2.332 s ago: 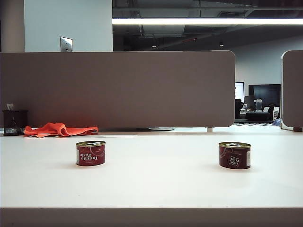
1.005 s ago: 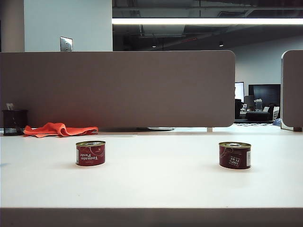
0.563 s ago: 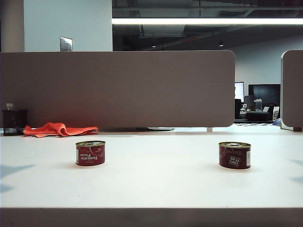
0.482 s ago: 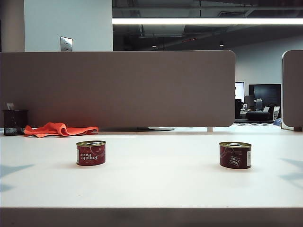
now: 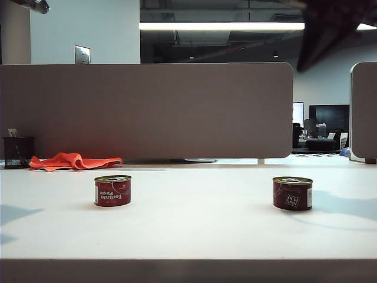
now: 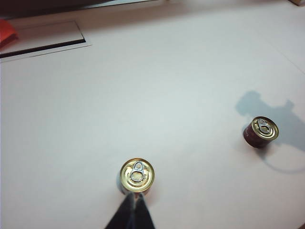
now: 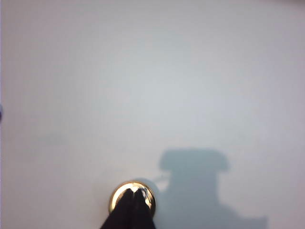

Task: Stack a can of tomatoes on the right onto the can of tomatoes on the left.

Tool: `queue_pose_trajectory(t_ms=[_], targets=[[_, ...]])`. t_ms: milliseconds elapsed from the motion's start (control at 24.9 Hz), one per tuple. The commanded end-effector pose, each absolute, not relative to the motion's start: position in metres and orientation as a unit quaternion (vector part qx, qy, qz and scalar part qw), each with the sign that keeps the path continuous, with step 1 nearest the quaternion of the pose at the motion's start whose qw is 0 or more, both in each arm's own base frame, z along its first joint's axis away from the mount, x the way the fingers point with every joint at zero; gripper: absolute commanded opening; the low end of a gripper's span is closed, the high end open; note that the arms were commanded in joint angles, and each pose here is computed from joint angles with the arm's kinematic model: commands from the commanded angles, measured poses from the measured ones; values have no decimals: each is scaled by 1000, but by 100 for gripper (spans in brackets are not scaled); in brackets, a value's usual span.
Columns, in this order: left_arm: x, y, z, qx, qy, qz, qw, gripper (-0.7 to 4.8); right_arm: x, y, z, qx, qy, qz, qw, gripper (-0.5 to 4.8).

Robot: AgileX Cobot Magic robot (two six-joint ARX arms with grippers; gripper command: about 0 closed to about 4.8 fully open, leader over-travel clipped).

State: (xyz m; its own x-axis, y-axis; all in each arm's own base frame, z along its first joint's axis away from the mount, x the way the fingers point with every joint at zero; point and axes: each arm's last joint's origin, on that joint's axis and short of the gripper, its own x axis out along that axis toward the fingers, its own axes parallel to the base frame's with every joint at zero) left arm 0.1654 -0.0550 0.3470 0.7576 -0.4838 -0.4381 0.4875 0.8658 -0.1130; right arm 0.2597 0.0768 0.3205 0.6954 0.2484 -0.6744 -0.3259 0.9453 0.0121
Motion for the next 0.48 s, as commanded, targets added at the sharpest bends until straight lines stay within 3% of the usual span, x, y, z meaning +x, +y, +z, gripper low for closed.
queue_pose_trajectory(t_ms=[40, 80, 121, 482], targets=[[164, -57, 350, 5, 227, -277, 934, -5, 268, 79, 313, -56, 374, 156, 912, 373], [163, -57, 350, 4, 227, -283, 932, -5, 270, 79, 310, -57, 379, 156, 910, 439], [163, -59, 350, 3, 226, -294, 929, -5, 274, 81, 305, -54, 385, 163, 907, 474], [162, -62, 350, 5, 226, -304, 925, -5, 295, 89, 275, -39, 433, 165, 885, 479]])
